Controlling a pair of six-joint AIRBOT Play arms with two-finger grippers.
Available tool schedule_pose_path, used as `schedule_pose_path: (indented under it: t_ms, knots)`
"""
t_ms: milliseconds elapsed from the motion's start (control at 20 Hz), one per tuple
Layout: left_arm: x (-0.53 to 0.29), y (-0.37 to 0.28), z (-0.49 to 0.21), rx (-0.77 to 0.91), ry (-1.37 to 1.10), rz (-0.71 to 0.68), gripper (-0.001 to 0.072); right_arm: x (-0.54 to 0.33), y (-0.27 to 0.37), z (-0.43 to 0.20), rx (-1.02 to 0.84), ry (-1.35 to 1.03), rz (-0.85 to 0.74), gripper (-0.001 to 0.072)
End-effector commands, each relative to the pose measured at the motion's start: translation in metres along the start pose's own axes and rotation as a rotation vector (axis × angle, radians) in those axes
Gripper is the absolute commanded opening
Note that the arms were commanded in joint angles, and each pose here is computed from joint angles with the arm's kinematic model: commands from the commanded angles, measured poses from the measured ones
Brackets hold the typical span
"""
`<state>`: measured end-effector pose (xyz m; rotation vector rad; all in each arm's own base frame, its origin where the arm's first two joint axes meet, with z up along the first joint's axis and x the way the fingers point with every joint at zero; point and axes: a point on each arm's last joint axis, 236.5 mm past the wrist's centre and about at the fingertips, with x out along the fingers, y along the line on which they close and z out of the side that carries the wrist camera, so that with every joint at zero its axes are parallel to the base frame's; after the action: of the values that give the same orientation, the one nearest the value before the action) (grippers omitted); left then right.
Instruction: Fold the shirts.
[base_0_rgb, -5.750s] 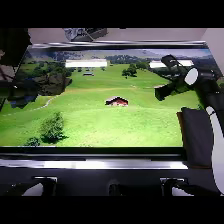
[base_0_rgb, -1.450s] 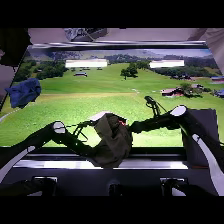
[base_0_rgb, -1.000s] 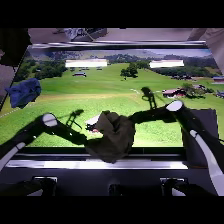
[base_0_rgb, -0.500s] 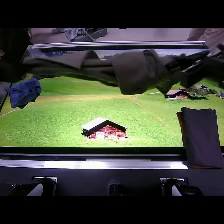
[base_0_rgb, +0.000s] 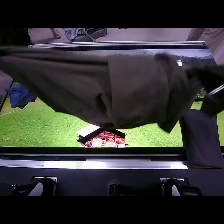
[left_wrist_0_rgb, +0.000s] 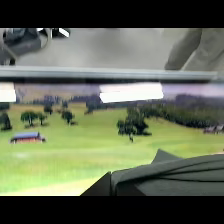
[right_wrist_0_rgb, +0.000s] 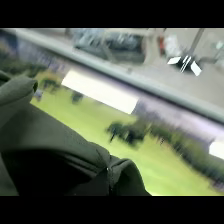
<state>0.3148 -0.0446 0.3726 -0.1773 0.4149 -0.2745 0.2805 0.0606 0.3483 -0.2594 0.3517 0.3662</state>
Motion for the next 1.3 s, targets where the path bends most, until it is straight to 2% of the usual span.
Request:
schedule_pose_path:
  t_ms: [0,100,200,450,700,750,800,850,900,950,1000,1100,1250]
  knots:
    - [0.019,0.029,-0.067,-0.048,0.222,0.062,0.0029,-0.005,0.008,-0.133,0.036,0.528,0.062,0.0037]
    - [0.041,0.027,-0.113,-0.132,0.34,0.0,0.0029,0.008,0.028,-0.184,0.098,0.666,0.159,0.0037]
    - [0.057,0.017,-0.134,-0.177,0.377,-0.068,0.0029,0.028,0.048,-0.209,0.189,0.692,0.241,0.0037]
    - [0.134,0.046,-0.151,-0.236,0.407,-0.044,0.0029,0.116,0.035,-0.24,0.347,0.678,0.252,0.0037]
    - [0.253,0.093,-0.228,-0.407,0.564,-0.016,0.0035,0.243,0.033,-0.287,0.633,0.619,0.321,0.0038]
    - [0.272,0.094,-0.242,-0.466,0.587,-0.035,0.0075,0.261,0.037,-0.293,0.707,0.602,0.338,0.0038]
    - [0.286,0.091,-0.249,-0.527,0.601,-0.064,0.0274,0.274,0.041,-0.293,0.745,0.574,0.372,0.0078]
    - [0.293,0.084,-0.248,-0.597,0.613,-0.115,0.0591,0.281,0.045,-0.286,0.731,0.549,0.422,0.0356]
    - [0.294,0.079,-0.238,-0.642,0.611,-0.16,0.0673,0.278,0.047,-0.277,0.643,0.54,0.481,0.0674]
    - [0.288,0.08,-0.228,-0.641,0.61,-0.178,0.0671,0.269,0.045,-0.27,0.526,0.559,0.521,0.0706]
    - [0.278,0.082,-0.218,-0.625,0.617,-0.19,0.0662,0.255,0.037,-0.269,0.408,0.623,0.53,0.0705]
    - [0.253,0.079,-0.211,-0.611,0.659,-0.221,0.0661,0.221,0.008,-0.277,0.234,0.793,0.469,0.0702]
    - [0.225,0.063,-0.256,-0.514,0.875,-0.211,0.0661,0.173,-0.015,-0.3,0.155,1.01,0.389,0.07]
